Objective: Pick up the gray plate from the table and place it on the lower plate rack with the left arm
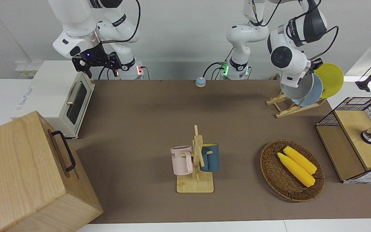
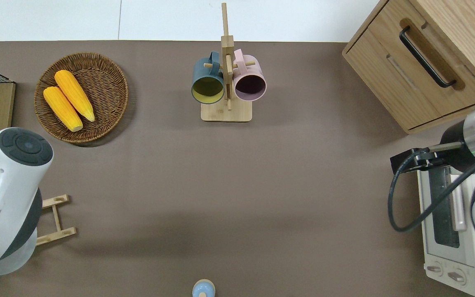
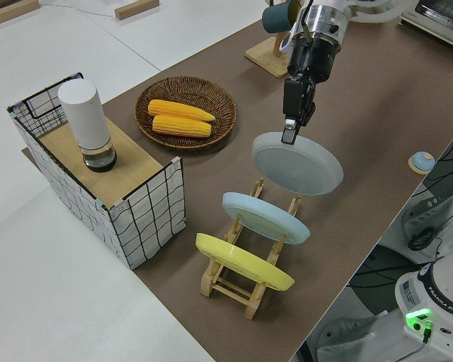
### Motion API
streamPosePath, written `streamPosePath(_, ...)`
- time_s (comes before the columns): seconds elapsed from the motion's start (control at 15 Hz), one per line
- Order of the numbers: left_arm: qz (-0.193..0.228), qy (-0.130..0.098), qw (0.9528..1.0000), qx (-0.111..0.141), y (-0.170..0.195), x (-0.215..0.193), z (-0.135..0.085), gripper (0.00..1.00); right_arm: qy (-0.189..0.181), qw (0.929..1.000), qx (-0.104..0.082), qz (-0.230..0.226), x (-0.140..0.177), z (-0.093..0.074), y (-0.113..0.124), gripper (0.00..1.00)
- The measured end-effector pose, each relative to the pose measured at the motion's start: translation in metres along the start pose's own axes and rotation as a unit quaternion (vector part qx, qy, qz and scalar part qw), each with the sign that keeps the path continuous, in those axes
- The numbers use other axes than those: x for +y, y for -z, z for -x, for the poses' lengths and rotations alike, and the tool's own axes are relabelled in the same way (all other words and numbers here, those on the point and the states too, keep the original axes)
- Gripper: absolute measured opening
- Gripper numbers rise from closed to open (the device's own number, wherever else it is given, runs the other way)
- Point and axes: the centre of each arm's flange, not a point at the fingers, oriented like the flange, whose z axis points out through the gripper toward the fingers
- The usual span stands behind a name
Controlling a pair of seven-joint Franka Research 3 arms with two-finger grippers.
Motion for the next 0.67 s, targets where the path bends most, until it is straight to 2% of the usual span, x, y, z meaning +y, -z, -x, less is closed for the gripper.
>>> streamPosePath(0.33,0.029,-0.008,0.9993,0.023,-0.012,0.031,-0.011,0.04,0.000,1.0000,0.000,0.000,0.000,0.000,0.000,0.99)
streamPosePath(0.67,0.027,-0.002,0.9994,0.020,-0.028,0.052,-0.023,0.04,0.000,1.0000,0.000,0.000,0.000,0.000,0.000,0.99)
